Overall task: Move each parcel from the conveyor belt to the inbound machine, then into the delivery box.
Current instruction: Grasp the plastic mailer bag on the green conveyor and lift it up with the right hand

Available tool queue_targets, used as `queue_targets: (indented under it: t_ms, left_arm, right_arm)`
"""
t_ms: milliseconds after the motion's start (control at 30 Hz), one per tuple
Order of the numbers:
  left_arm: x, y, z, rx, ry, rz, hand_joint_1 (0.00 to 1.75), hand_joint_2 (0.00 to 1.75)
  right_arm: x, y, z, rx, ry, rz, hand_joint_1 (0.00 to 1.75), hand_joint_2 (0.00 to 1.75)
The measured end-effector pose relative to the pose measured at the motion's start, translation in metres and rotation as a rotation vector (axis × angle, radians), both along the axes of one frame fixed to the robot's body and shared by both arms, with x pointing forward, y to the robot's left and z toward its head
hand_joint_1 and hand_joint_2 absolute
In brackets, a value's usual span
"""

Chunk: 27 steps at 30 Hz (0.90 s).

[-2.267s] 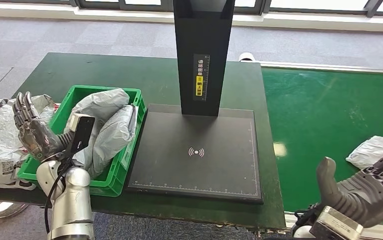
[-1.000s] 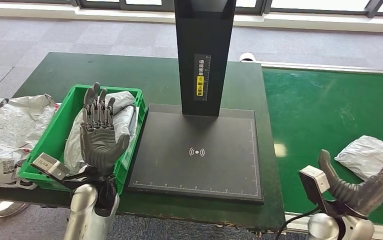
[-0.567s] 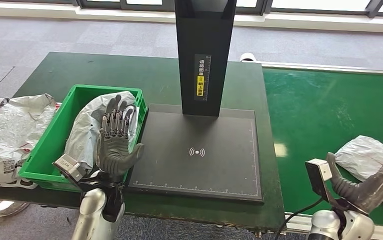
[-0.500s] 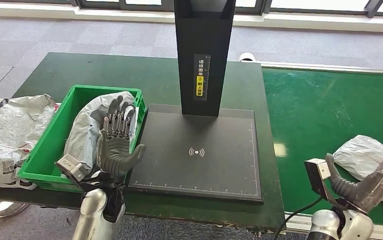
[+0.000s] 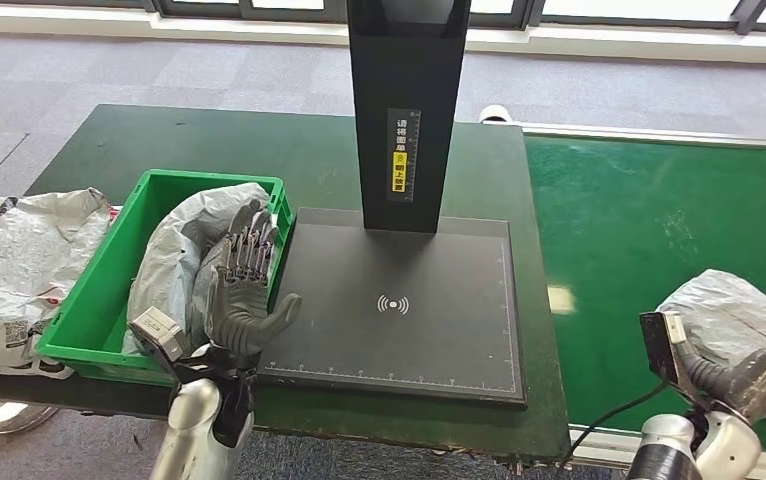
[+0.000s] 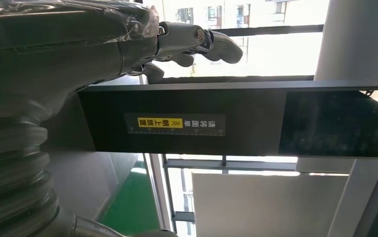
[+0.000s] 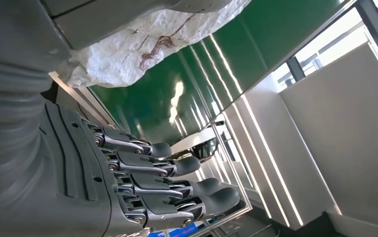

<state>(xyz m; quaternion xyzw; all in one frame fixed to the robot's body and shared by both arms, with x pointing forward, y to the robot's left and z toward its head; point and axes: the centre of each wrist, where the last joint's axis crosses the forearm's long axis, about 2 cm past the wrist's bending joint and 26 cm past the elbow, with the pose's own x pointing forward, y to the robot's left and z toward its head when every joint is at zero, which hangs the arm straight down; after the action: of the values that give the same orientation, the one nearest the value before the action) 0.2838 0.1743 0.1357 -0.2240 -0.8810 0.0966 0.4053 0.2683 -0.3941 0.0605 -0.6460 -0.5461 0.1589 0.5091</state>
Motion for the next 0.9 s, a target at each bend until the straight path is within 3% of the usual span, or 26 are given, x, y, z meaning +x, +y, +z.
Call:
queue_targets:
  t_ms: [467, 900]
  left_arm:
    - [0.0, -0.003, -0.003, 0.003, 0.014, -0.011, 0.0, 1.75]
    - [0.0, -0.007, -0.006, 0.02, 0.029, -0.016, 0.0, 1.75]
  right_arm:
    - [0.0, -0.004, -0.007, 0.045, 0.059, -0.063, 0.0, 1.75]
    - [0.009, -0.034, -0.024, 0.158, 0.308, -0.385, 0.0, 1.75]
